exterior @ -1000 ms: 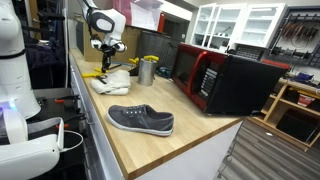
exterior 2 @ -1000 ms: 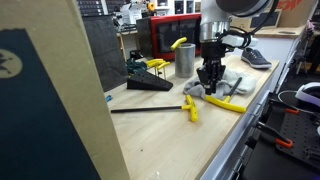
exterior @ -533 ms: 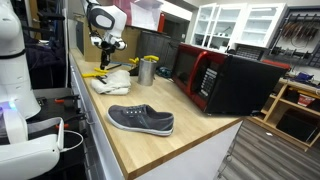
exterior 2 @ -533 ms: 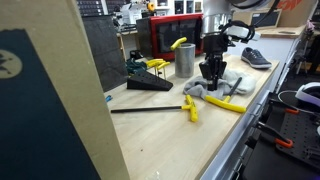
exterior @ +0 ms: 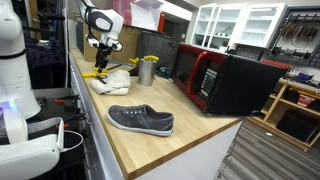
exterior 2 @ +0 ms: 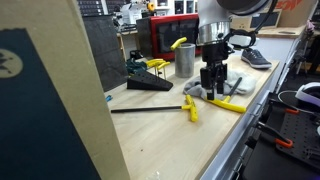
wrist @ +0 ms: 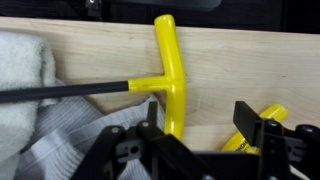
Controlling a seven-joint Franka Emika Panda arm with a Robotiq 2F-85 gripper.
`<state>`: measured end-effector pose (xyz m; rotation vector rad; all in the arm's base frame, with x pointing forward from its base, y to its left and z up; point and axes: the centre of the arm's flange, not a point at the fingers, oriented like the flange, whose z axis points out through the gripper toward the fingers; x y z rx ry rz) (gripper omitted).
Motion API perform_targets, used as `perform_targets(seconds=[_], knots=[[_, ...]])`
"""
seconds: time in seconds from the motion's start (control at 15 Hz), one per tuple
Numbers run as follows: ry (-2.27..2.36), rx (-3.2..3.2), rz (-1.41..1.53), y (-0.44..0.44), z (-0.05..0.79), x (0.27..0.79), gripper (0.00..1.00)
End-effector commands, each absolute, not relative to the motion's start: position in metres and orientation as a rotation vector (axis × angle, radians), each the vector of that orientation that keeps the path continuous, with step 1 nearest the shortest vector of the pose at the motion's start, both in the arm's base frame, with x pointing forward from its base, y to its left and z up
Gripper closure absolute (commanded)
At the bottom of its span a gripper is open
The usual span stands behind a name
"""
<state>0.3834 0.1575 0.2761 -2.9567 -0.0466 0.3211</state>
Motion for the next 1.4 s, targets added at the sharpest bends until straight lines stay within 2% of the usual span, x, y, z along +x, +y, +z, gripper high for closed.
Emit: perform_targets(seconds=[0.0,0.07,0.13,0.2,0.4,0.47,0.67,0.73,0.8,0.87,1.33], knots=[[-0.069,-3.004,0.34,0.16,0.279,0.385,0.0],[-0.077,-3.014,0.333,0.161,0.278,0.385,0.31],[-0.083,-3.023,0.322,0.163,0.277,0.386,0.27],[-0.093,-3.033,0.318,0.166,0.275,0.386,0.27],[-0.134,-3.063,0.326,0.175,0.268,0.384,0.51],[-0.152,-3.076,0.327,0.178,0.264,0.383,0.19],[-0.19,-3.133,0.328,0.183,0.255,0.381,0.05],[-0.195,-3.153,0.323,0.184,0.252,0.381,0.28],[-0.205,-3.175,0.312,0.185,0.25,0.381,0.43],[-0.208,-3.193,0.298,0.185,0.248,0.381,0.43],[-0.233,-3.236,0.228,0.199,0.254,0.38,0.95]])
